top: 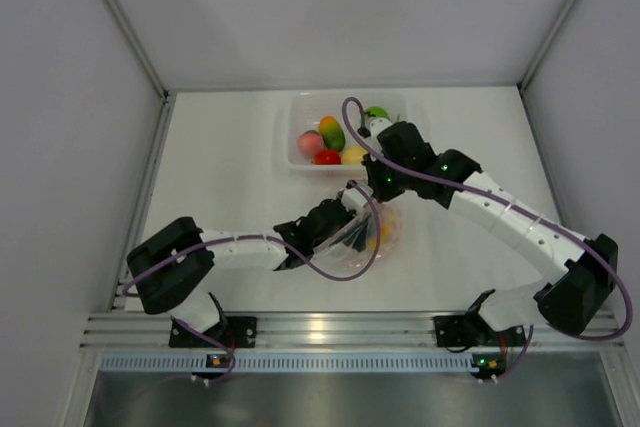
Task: Open the zip-top bag and remove the fake food
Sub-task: Pick up the fake fruit from the zipper food storage bag.
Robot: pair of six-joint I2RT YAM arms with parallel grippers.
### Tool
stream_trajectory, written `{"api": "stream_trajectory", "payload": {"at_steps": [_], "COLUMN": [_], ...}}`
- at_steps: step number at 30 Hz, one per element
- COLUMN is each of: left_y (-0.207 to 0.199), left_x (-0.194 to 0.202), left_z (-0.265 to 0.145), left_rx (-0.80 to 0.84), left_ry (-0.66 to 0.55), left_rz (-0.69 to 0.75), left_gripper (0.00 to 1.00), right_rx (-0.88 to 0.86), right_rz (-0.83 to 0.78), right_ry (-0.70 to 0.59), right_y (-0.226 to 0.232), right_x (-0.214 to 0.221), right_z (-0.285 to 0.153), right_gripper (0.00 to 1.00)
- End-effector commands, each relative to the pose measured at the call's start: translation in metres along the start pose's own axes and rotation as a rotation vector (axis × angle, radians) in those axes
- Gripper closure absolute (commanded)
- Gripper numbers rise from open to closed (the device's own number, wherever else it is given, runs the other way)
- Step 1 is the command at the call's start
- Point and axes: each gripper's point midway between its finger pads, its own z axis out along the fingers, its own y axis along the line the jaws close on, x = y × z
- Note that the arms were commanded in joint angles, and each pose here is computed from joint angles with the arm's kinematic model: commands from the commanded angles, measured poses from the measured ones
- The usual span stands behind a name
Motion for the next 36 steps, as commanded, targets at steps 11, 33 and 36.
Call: {"api": "stream_trajectory", "payload": {"at_steps": [11, 33, 36], "left_y": [-0.116, -0.037, -0.02], "left_x": [-0.043, -0.08, -0.09], "left_z": [-0.057, -0.037, -0.034], "left_rx": [0.654, 0.127, 0.019], "left_ry": [-0.154, -0.272, -0.295], "left_rz": [0.197, 0.119, 0.085], "left_gripper": [1.0, 1.0, 1.0], "right_rx": [0.386, 0.204, 0.153], "right_rz": [-0.006, 0.027, 0.024], "right_ry": [-0.079, -0.054, -0.093], "right_y": [-0.102, -0.073, -0.062], "right_x": [-0.038, -0.037, -0.035], "right_z": [-0.005, 0.006, 0.006], "right_gripper": [1.0, 1.0, 1.0]}}
